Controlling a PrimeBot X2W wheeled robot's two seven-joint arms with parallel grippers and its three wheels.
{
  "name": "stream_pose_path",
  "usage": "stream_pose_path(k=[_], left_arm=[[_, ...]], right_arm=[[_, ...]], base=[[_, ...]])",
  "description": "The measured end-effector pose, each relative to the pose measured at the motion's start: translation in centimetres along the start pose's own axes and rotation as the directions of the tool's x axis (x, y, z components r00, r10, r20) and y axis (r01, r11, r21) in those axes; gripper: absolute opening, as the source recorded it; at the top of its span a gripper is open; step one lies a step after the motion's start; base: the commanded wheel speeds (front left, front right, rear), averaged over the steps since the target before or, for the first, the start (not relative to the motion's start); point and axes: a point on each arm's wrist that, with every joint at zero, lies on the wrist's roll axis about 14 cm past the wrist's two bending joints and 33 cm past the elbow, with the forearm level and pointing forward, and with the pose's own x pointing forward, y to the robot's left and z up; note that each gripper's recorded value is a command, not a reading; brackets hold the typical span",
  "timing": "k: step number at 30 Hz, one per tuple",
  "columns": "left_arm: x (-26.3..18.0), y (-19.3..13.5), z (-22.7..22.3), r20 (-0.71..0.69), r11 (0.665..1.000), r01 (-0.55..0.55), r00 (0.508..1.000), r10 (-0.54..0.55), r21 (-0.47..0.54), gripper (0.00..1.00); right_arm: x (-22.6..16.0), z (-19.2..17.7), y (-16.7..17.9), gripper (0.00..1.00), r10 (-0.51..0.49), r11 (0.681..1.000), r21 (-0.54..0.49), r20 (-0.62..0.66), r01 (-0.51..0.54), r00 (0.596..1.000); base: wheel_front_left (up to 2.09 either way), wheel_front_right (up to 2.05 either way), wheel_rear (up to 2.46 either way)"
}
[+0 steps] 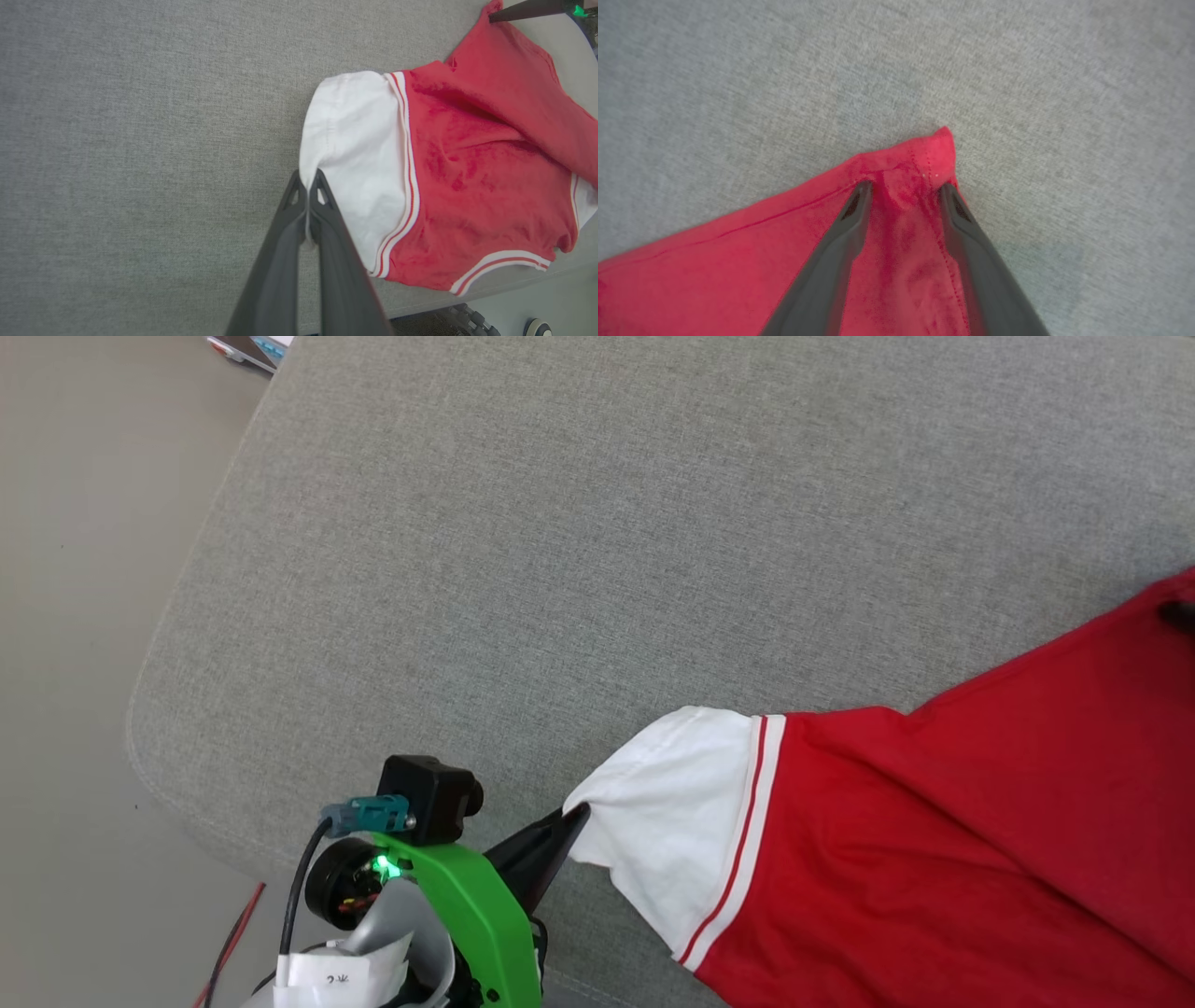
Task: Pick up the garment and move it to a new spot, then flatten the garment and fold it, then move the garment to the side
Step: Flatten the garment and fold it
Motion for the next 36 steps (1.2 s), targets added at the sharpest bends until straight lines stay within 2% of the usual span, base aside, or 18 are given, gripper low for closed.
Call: stream_pose_path(k=[4,13,24,25,27,28,29,33,36], left_arm=[[-0.1,0.0,0.2,0.008,1.0,0.003,1.0,-0.003,0.005,0.0],[-0.5,-0.4,1.4,0.05,0.999,0.019,0.999,-0.021,0.031,0.0],[-2.3,-2.7,5.0,0.169,0.991,0.085,0.98,-0.101,0.099,0.0],[-2.6,-3.0,5.5,0.186,0.989,0.095,0.976,-0.115,0.112,0.0],[-4.0,-3.7,9.0,0.278,0.977,0.09,0.95,-0.142,0.193,0.0],[-4.3,-3.9,9.8,0.299,0.974,0.087,0.943,-0.148,0.209,0.0],[-5.2,-5.0,12.6,0.37,0.963,0.091,0.911,-0.184,0.254,0.0],[-6.5,-6.5,16.1,0.464,0.946,0.081,0.856,-0.227,0.312,0.0],[-7.7,-7.8,19.0,0.546,0.938,0.071,0.797,-0.258,0.339,0.0]], right_arm=[[-0.2,0.3,0.1,0.0,0.012,1.0,0.011,0.04,-0.013,0.999],[-2.3,2.2,0.0,0.0,0.015,0.999,0.042,0.226,-0.025,0.974],[-10.1,4.7,-1.8,0.0,-0.035,0.996,0.087,0.486,-0.009,0.873],[-11.2,4.9,-2.1,0.0,-0.043,0.996,0.09,0.51,-0.003,0.859],[-16.5,5.4,-2.5,0.0,-0.065,0.997,0.072,0.612,0.026,0.788],[-17.4,5.4,-2.5,0.0,-0.063,0.997,0.07,0.627,0.024,0.776],[-20.8,5.2,-2.6,0.0,-0.075,0.997,0.067,0.686,0.041,0.724],[-25.5,5.1,-2.8,0.0,-0.094,0.995,0.055,0.765,0.081,0.637],[-28.8,4.6,-2.7,0.0,-0.103,0.993,0.055,0.819,0.101,0.564]], base=[[0.0,0.0,0.0],[0.0,0.0,0.0],[0.0,0.0,0.0],[0.0,0.0,0.0],[0.0,0.0,0.0],[0.0,0.0,0.0],[0.0,0.0,0.0],[0.0,0.0,0.0],[0.0,0.0,0.0]])
